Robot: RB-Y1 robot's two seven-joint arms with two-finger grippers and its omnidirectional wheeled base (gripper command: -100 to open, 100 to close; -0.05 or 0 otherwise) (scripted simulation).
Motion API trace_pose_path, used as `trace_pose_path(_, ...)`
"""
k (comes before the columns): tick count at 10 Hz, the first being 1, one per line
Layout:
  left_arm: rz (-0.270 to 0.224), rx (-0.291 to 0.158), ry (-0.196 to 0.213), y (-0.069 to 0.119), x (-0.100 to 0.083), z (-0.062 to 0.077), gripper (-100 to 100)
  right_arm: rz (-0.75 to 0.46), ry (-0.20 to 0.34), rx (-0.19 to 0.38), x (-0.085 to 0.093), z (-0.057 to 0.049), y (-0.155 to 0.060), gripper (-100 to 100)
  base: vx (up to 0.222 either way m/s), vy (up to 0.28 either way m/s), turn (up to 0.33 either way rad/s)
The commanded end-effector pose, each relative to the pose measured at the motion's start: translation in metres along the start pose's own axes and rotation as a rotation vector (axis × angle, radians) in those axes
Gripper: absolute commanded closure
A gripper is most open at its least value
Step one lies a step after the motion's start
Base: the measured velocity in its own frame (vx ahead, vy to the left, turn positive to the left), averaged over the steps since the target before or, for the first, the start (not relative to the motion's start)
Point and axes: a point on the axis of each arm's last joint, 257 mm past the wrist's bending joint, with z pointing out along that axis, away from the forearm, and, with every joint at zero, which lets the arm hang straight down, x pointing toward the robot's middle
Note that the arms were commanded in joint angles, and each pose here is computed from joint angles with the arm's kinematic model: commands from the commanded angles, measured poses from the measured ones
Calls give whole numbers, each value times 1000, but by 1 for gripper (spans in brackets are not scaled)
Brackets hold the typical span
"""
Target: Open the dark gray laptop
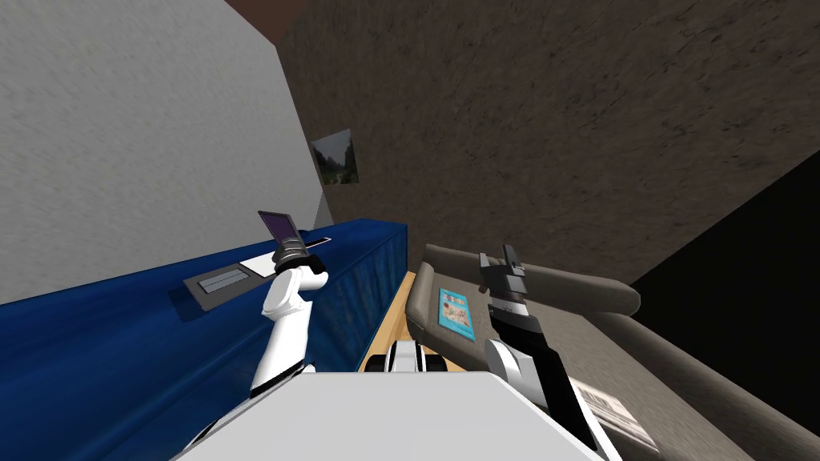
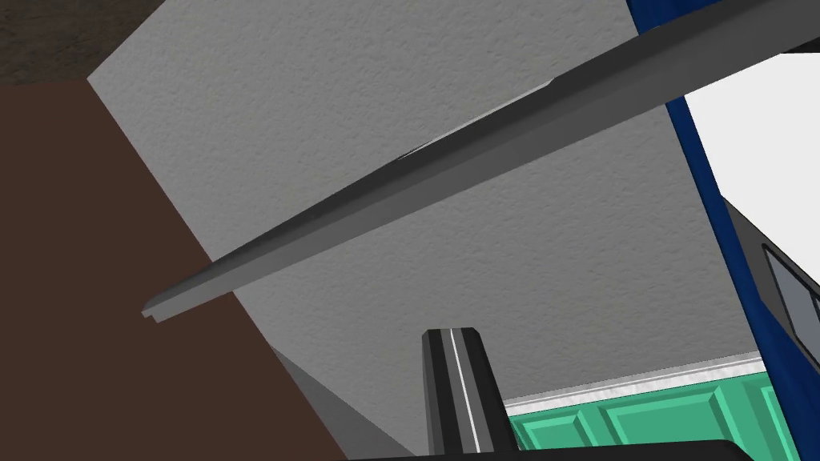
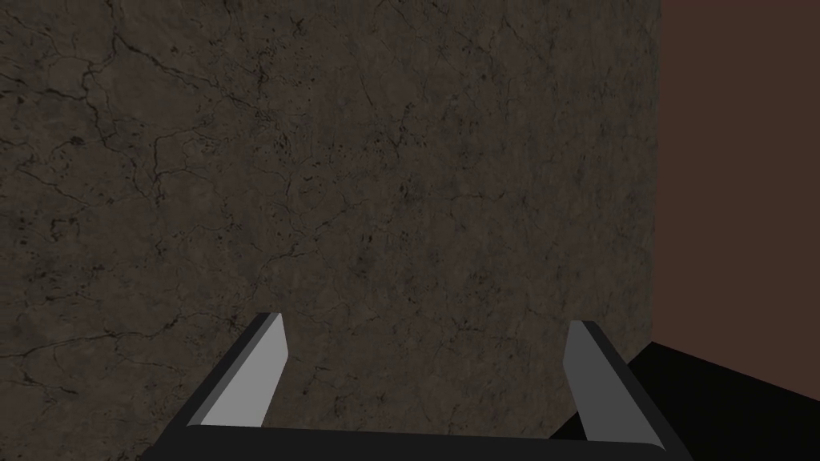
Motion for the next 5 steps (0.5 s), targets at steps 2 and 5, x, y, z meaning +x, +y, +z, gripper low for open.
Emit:
trace_pose_path(2, -10, -1, -3, 0, -2, 0, 100, 0, 0, 0, 0, 0, 0, 0, 0, 1, -1)
trace_pose_path(5, -10, -1, -3, 0, -2, 0, 100, 0, 0, 0, 0, 0, 0, 0, 4, 5, -14)
